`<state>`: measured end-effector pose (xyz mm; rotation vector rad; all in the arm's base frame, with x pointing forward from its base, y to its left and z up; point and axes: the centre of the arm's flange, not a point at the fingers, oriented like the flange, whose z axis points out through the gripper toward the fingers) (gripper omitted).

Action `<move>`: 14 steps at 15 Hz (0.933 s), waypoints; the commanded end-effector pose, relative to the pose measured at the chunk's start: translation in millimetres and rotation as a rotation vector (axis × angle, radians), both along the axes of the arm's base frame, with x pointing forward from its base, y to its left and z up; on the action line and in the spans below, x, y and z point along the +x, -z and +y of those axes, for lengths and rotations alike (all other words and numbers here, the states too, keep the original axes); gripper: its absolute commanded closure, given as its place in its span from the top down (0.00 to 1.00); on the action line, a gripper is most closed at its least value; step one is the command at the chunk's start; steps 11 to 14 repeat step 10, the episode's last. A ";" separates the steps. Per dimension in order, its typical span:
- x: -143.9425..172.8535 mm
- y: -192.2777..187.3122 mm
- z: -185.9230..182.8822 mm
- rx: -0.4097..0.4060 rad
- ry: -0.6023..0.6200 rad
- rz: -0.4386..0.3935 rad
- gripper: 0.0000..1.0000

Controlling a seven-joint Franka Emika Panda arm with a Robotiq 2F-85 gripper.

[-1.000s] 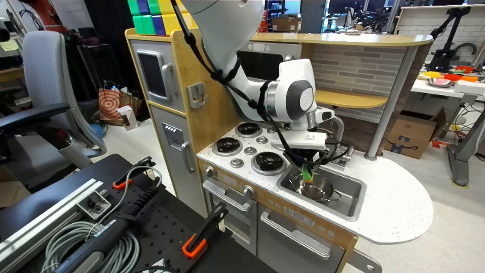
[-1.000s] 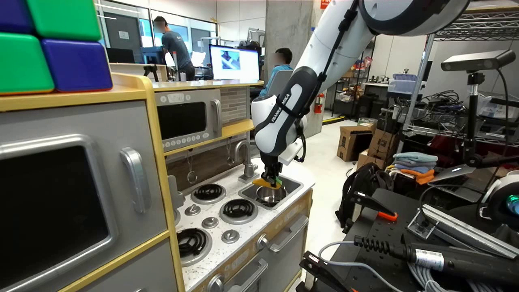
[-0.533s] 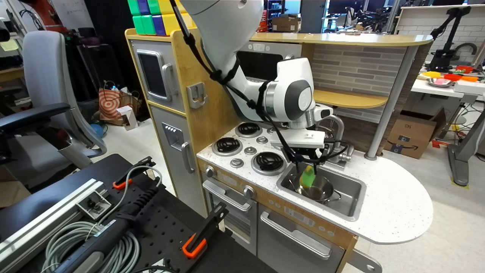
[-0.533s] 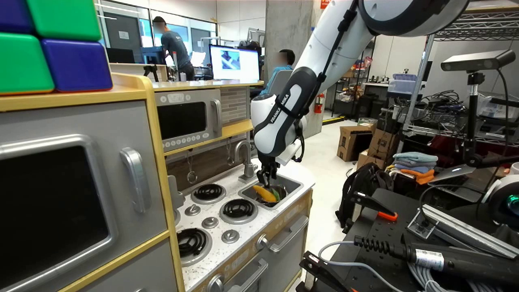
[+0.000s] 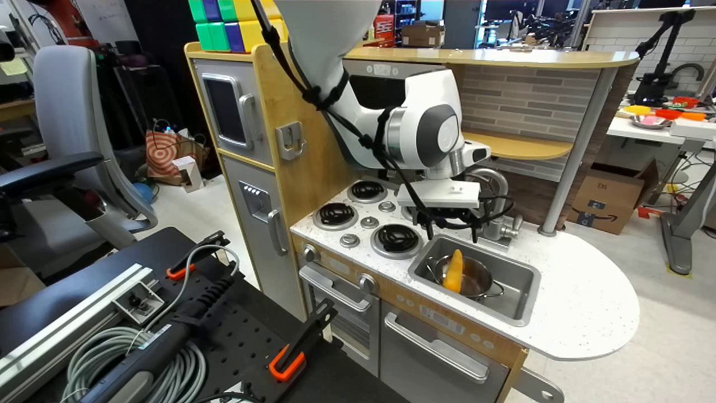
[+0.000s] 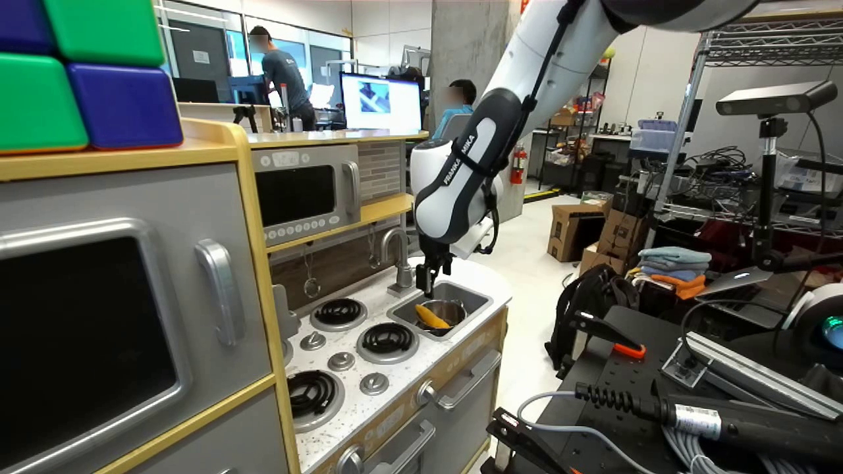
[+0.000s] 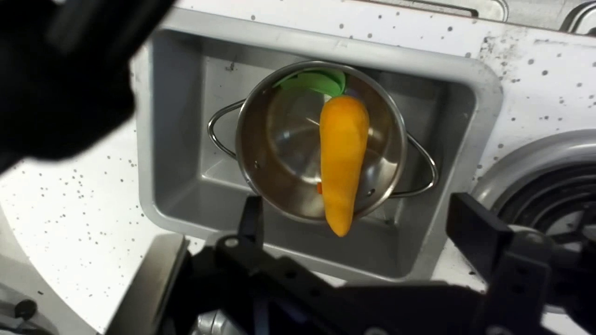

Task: Pick up the plush toy from the stove and put it in the silver pot in the sink.

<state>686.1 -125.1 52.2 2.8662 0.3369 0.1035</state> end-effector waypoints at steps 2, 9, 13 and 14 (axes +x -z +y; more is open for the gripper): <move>-53.8 -76.9 5.9 0.027 -0.078 -0.015 1.00; -59.3 -95.8 9.0 0.045 -0.045 0.010 1.00; -64.6 -100.0 10.8 0.050 -0.044 0.013 1.00; -64.6 -100.0 10.8 0.050 -0.044 0.013 1.00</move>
